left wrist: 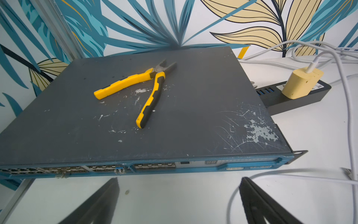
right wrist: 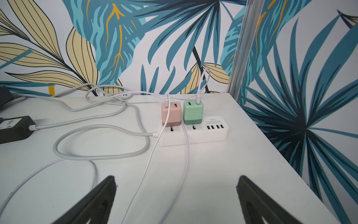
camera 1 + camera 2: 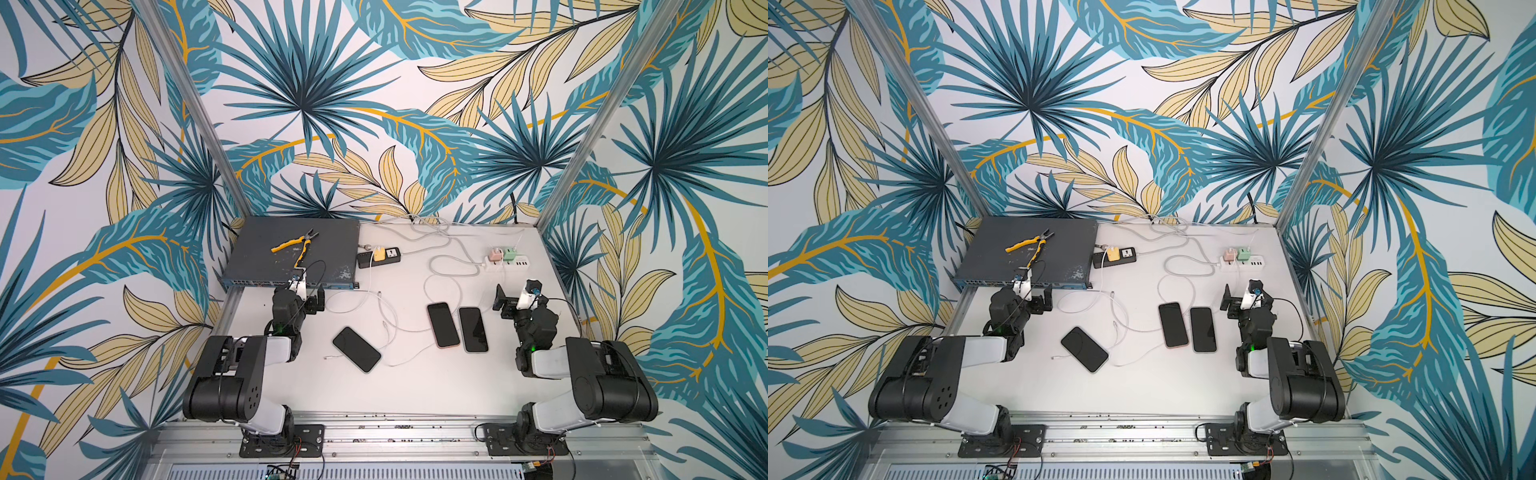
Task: Unplug the charging cable from the phone
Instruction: Reset both arms
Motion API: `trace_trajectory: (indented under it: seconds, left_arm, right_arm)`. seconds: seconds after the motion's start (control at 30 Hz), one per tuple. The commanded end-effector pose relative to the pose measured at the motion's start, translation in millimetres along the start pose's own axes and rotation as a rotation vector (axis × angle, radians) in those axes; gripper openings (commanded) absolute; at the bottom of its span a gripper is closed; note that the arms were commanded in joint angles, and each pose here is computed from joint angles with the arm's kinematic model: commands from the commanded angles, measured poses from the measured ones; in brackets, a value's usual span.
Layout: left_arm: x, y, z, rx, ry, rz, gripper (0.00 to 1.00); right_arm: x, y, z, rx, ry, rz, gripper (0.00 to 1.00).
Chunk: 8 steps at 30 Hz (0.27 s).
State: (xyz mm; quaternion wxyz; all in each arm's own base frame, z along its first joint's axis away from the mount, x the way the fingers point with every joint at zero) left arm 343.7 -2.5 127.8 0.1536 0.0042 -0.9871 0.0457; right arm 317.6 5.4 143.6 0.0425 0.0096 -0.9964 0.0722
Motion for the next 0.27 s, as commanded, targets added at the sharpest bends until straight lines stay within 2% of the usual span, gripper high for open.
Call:
trace_trajectory:
  seconds: [0.0,0.23]
  left_arm:
    - [-2.5,-3.2,-5.3,-0.013,-0.006,0.017,1.0]
    - [-2.5,-3.3,-5.1,-0.014,-0.005,0.017,1.0]
  right_arm:
    - [2.2,-1.4,-5.6,0.003,-0.041,0.004,1.0]
    - [2.2,-1.5,-5.8,0.002,-0.041,0.005,1.0]
Point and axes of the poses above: each gripper's point midway between its finger pads, its own x axis back along the fingers, its own y axis along the line the jaws close on, z = x × y, the point moved 6 cm from there along x, back along the fingers, and after that the axes turned 8 degrees about x, right-handed, at the moved point
